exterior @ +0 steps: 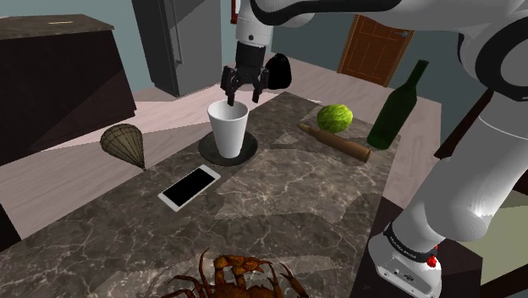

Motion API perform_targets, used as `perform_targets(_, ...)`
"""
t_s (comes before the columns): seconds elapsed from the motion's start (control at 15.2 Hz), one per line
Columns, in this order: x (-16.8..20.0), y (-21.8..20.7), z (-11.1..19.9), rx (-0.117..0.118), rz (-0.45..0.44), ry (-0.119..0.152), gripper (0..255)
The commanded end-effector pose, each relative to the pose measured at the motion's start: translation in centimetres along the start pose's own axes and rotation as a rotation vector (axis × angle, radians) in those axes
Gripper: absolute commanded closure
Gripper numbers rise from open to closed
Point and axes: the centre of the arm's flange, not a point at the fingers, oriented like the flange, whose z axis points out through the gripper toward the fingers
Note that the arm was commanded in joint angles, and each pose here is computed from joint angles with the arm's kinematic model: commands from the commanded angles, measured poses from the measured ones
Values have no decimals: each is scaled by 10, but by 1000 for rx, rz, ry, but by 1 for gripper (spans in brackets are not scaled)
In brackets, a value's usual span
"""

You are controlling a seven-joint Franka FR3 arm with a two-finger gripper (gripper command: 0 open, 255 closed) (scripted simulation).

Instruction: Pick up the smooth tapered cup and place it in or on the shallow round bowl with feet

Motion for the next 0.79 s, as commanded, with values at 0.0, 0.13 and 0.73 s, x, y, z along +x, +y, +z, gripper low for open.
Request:
perform_targets(0.0, 0, 0, -13, 0, 0, 0, 0)
perform_targets(0.13, 0, 0, -40, 0, 0, 0, 0)
perform_targets(0.73, 0, 0, -50, 0, 0, 0, 0)
